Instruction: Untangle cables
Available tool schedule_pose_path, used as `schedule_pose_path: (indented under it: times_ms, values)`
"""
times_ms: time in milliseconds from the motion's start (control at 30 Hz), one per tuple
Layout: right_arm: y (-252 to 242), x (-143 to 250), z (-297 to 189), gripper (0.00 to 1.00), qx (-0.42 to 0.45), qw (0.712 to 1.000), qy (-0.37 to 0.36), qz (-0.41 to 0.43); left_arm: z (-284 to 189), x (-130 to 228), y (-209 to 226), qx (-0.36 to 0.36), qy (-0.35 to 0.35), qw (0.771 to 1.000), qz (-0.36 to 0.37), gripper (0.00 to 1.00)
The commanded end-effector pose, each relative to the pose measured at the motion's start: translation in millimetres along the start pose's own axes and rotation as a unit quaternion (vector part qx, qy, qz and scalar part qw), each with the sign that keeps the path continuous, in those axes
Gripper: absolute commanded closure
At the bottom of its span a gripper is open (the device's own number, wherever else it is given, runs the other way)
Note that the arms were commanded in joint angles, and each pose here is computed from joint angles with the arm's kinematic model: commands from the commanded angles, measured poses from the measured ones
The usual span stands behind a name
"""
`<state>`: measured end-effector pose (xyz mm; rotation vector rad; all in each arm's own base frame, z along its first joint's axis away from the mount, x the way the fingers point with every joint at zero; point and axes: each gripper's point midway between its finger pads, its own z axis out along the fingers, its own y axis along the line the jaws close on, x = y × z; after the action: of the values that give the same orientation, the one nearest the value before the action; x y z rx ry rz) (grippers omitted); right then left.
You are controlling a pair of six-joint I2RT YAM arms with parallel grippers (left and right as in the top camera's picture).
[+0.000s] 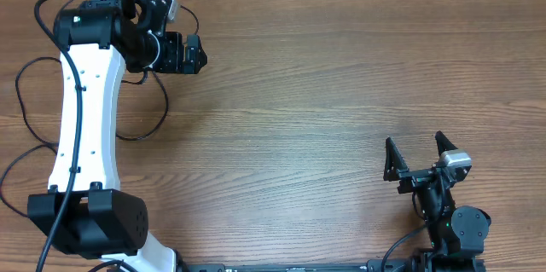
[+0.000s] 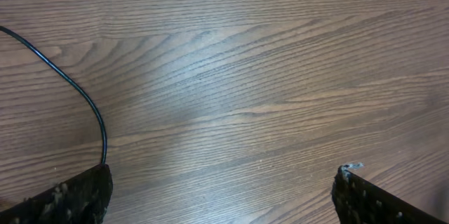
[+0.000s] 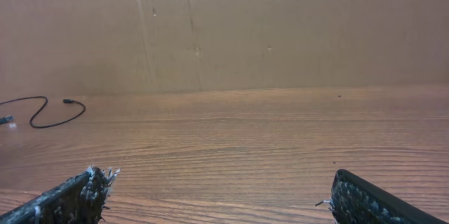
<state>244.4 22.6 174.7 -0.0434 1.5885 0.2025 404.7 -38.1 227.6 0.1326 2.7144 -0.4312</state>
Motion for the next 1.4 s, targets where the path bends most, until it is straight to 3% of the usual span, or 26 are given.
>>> schedule_pose_path:
  times_ms: [0,600,1100,1367]
  values:
    - [-1,1,0,0.0,0.002,1.0,-0.004,-0.003,4,-3,2,-0.004,0.002,1.0,-0.004,0.0]
    - [-1,1,0,0.0,0.002,1.0,-0.004,-0.003,-69,5,-88,0.028,-0.086,0.991,0.102,0.0]
    - [-1,1,0,0.0,0.002,1.0,-0.004,-0.003,-154,24,-102,0.003,-0.193,0.973,0.129,0.0]
    - [-1,1,0,0.0,0.002,1.0,-0.004,-0.003,-175,62,-101,-0.007,-0.189,0.974,0.128,0.0]
